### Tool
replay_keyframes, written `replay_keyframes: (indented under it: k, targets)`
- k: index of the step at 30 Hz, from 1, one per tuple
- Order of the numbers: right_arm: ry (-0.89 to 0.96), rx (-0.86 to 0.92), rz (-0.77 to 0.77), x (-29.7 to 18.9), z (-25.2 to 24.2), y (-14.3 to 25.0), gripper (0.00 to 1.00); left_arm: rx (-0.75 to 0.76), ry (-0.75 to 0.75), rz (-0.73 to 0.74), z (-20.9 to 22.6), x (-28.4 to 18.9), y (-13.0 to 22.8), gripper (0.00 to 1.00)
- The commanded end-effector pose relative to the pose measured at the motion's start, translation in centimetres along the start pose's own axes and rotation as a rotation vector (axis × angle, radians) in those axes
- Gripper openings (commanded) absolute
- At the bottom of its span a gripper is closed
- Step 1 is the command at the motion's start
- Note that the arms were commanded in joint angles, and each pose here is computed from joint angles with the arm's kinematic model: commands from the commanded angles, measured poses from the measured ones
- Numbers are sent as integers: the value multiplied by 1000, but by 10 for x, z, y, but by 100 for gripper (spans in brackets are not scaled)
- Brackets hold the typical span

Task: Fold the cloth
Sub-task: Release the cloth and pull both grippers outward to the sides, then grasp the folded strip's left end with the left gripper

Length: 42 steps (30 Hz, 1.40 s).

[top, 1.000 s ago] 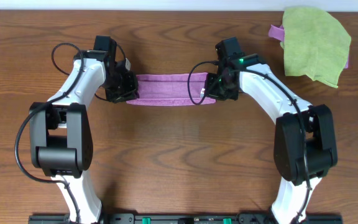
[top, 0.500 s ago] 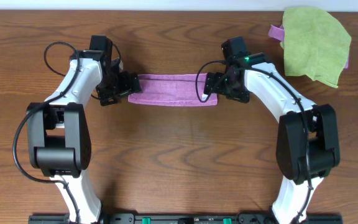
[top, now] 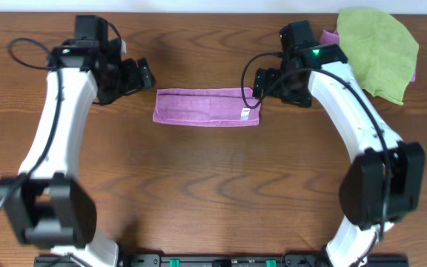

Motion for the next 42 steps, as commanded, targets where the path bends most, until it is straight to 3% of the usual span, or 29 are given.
replay_keyframes:
  k: [1, 8, 17, 22, 29, 34, 35, 39, 42]
  targets:
    - [12, -49, -86, -35, 8, 4, 99, 33, -40, -59, 5, -29, 10, 95]
    - [-12, -61, -162, -62, -3, 42, 99, 4, -46, -161, 34, -51, 57, 95]
    - [-92, -13, -190, -20, -29, 104, 99, -61, -85, -113, 68, -38, 108, 95]
    - [-167, 68, -166, 28, -32, 118, 99, -73, -76, -114, 70, -31, 110, 95]
    - [-215, 133, -86, 62, -28, 120, 99, -39, -10, -152, 60, -25, 94, 95]
    - [-236, 139, -87, 70, -25, 116, 97, -30, 75, -77, 51, 6, 87, 100]
    - [-240, 137, -94, 70, -24, 114, 96, -30, 101, -52, 48, 17, 86, 91]
    - [-244, 136, -102, 69, -24, 113, 98, -4, 217, 12, 30, 50, 82, 79]
    - [-243, 137, -102, 69, -24, 113, 97, 18, 286, 60, 12, 77, 85, 54]
Point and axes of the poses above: each gripper's point midway between its finger pads, its own x axis out along the fingers, its own z axis along the line the jaws close on, y = z × x, the point moved 3 cm from there along -x, back along the fingers, and after that the axes turned 2 degrees about -x, right-handed, at the moved point
